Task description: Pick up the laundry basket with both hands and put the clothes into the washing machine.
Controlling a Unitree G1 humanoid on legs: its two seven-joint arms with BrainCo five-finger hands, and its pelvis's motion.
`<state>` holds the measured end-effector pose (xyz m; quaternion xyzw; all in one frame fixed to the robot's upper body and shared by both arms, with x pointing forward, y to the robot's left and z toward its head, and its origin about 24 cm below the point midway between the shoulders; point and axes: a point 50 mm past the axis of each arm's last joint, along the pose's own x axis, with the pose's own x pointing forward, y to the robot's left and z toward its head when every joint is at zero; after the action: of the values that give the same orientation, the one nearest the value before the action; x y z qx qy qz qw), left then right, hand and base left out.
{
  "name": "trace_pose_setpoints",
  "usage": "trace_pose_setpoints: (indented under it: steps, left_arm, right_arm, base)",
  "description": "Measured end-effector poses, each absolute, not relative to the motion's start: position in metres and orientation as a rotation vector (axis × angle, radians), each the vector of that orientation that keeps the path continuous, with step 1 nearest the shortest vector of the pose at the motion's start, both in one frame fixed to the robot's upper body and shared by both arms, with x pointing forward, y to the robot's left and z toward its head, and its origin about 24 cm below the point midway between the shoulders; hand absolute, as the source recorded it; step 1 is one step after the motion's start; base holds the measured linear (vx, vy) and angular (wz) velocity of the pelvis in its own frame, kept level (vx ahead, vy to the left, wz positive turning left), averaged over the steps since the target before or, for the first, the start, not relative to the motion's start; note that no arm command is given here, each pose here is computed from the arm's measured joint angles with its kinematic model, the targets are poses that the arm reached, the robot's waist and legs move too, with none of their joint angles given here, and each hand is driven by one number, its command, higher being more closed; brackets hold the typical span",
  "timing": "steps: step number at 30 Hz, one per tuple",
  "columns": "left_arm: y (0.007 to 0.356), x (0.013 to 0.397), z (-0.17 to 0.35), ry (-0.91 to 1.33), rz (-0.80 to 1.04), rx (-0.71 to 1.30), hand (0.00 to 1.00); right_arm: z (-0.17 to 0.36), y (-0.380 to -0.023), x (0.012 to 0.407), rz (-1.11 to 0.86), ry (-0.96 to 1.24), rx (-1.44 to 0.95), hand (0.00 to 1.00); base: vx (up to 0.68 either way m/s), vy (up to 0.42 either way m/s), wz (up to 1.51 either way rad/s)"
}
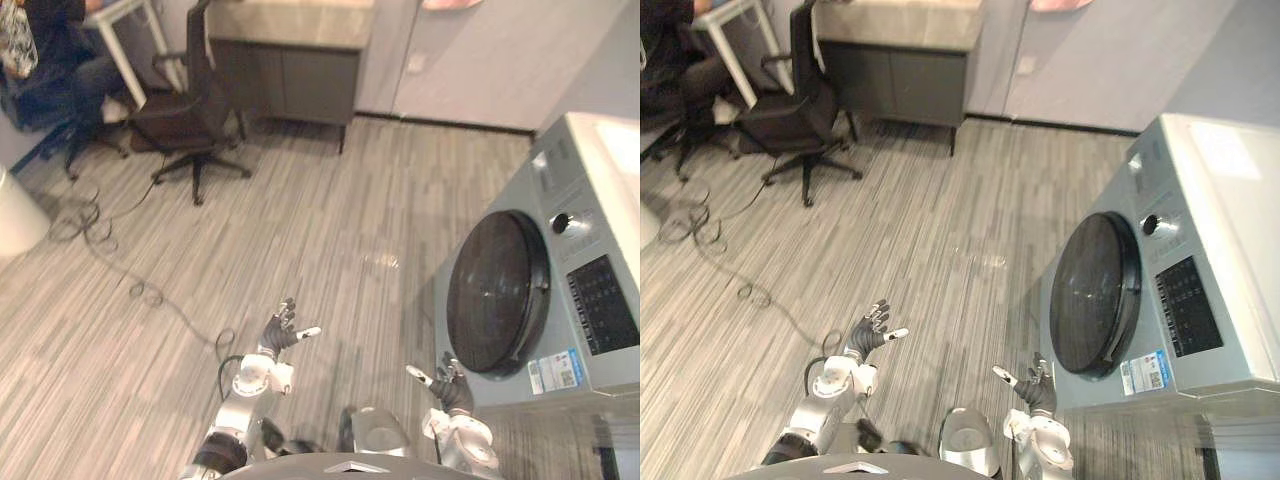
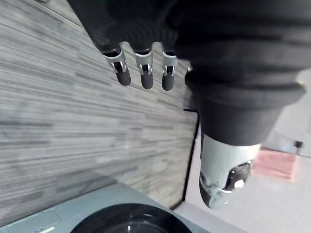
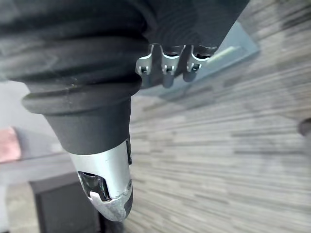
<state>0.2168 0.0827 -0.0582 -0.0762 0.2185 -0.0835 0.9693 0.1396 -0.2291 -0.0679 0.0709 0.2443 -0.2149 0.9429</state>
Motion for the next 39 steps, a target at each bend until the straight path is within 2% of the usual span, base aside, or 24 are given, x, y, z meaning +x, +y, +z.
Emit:
trace_pose_setpoints:
  steps: [4, 9, 15, 19, 23, 27, 32, 34, 36, 39]
  left_arm:
    - [0.09, 0.219, -0.053, 0.409, -0.141, -0.166, 0.0]
    - [0.101, 0.212, -0.057, 0.419, -0.093, -0.186, 0.0]
    - [0.141, 0.216, -0.05, 0.369, 0.021, -0.152, 0.0]
    - [0.157, 0.226, -0.047, 0.355, 0.056, -0.132, 0.0]
    - [0.148, 0.241, -0.043, 0.336, 0.02, -0.127, 0.0]
    - [0.144, 0.232, -0.051, 0.375, 0.02, -0.144, 0.0]
    - [0.144, 0.192, -0.083, 0.537, 0.022, -0.162, 0.0]
    - [0.136, 0.188, -0.086, 0.554, -0.011, -0.161, 0.0]
    - [0.122, 0.199, -0.077, 0.513, -0.087, -0.163, 0.0]
    - [0.119, 0.205, -0.073, 0.495, -0.096, -0.163, 0.0]
  right_arm:
    - [-0.06, -0.239, 0.143, -0.486, 0.456, 0.131, 0.0]
    - [-0.04, -0.246, 0.149, -0.472, 0.371, 0.077, 0.0]
    - [-0.024, -0.237, 0.178, -0.451, 0.265, 0.111, 0.0]
    - [-0.015, -0.269, 0.188, -0.579, 0.212, 0.038, 0.0]
    - [0.009, -0.301, 0.199, -0.667, 0.142, -0.079, 0.0]
    - [0.014, -0.302, 0.204, -0.668, 0.133, -0.132, 0.0]
    - [0.008, -0.291, 0.212, -0.593, 0.162, -0.153, 0.0]
    - [0.01, -0.293, 0.211, -0.587, 0.154, -0.17, 0.0]
    - [0.02, -0.302, 0.214, -0.597, 0.123, -0.197, 0.0]
    - [0.026, -0.31, 0.216, -0.61, 0.109, -0.218, 0.0]
  base:
    - [0.22, 0.127, -1.13]
    - [0.17, 0.435, -1.27]
    - [0.13, 0.336, -1.58]
    - [0.06, 0.093, -1.19]
    - [-0.03, 0.089, -0.72]
    - [-0.02, -0.001, -0.18]
    - [0.14, -0.197, -0.03]
    - [0.18, -0.194, 0.39]
    - [0.12, -0.067, 0.7]
    - [0.04, 0.093, 0.42]
